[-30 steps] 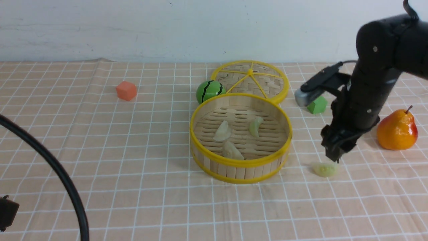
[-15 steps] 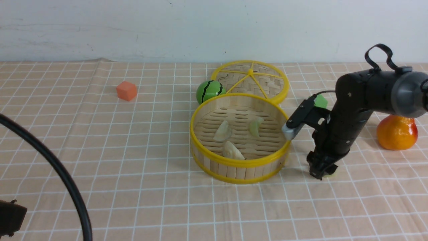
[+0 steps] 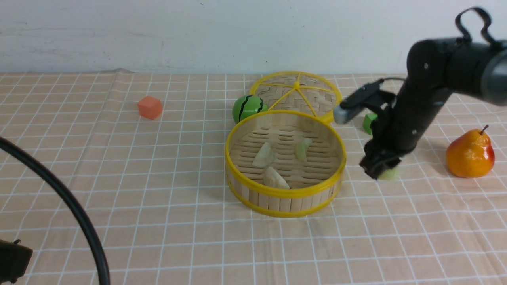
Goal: Put the dumplings into the steamer on the table with the brown tablecloth.
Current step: 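Place the dumpling in the bamboo steamer basket with the right gripper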
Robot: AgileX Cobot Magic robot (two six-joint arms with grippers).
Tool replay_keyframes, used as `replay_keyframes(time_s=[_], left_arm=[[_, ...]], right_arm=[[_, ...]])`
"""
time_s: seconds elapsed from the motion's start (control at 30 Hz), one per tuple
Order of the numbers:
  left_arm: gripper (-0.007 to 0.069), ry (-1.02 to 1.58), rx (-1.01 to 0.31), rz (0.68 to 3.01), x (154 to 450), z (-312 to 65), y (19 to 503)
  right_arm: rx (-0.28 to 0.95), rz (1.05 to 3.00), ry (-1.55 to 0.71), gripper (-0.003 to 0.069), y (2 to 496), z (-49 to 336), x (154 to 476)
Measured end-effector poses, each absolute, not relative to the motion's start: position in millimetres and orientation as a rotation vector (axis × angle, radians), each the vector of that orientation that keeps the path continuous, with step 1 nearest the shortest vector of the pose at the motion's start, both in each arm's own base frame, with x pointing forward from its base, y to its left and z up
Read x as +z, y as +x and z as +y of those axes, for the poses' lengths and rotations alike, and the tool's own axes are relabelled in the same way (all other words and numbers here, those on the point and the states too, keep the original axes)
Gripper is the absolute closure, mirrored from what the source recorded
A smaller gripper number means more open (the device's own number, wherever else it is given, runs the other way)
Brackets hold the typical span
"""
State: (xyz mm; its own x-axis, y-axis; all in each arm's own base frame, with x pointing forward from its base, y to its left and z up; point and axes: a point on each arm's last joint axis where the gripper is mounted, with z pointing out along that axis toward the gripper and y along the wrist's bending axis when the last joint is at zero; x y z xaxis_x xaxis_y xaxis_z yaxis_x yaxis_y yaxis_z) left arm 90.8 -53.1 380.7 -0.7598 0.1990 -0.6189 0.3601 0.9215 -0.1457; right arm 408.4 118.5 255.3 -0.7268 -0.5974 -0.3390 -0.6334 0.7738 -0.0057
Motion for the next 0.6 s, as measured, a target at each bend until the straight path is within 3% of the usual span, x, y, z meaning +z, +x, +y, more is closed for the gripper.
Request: replay_keyframes(time_s=[0.1, 0.27, 0.47, 0.53, 0.6], left_arm=[[0.0623, 0.396, -0.341, 2.448, 380.9, -53.2, 91.0], [0.0620, 0.395, -0.344, 2.441, 381.3, -53.5, 91.4], [0.0610, 0.395, -0.340, 2.443, 381.2, -53.2, 91.4], [0.0608, 0.396, -0.330, 2.448, 380.9, -52.4, 91.0], [0.0608, 0.396, -0.318, 2.445, 381.4, -49.8, 88.0]], right_arm=[[0.271, 2.564, -0.935, 0.0458, 405.5, 146.0, 277.4], [0.331, 2.480, -0.948, 0.0458, 402.6, 186.5, 274.9], [0.311, 2.484, -0.871, 0.0458, 417.4, 214.8, 230.9], [0.300, 2.501, -0.837, 0.0436, 421.8, 215.9, 219.6], [0.280, 2.522, -0.811, 0.0356, 425.6, 215.7, 209.2]])
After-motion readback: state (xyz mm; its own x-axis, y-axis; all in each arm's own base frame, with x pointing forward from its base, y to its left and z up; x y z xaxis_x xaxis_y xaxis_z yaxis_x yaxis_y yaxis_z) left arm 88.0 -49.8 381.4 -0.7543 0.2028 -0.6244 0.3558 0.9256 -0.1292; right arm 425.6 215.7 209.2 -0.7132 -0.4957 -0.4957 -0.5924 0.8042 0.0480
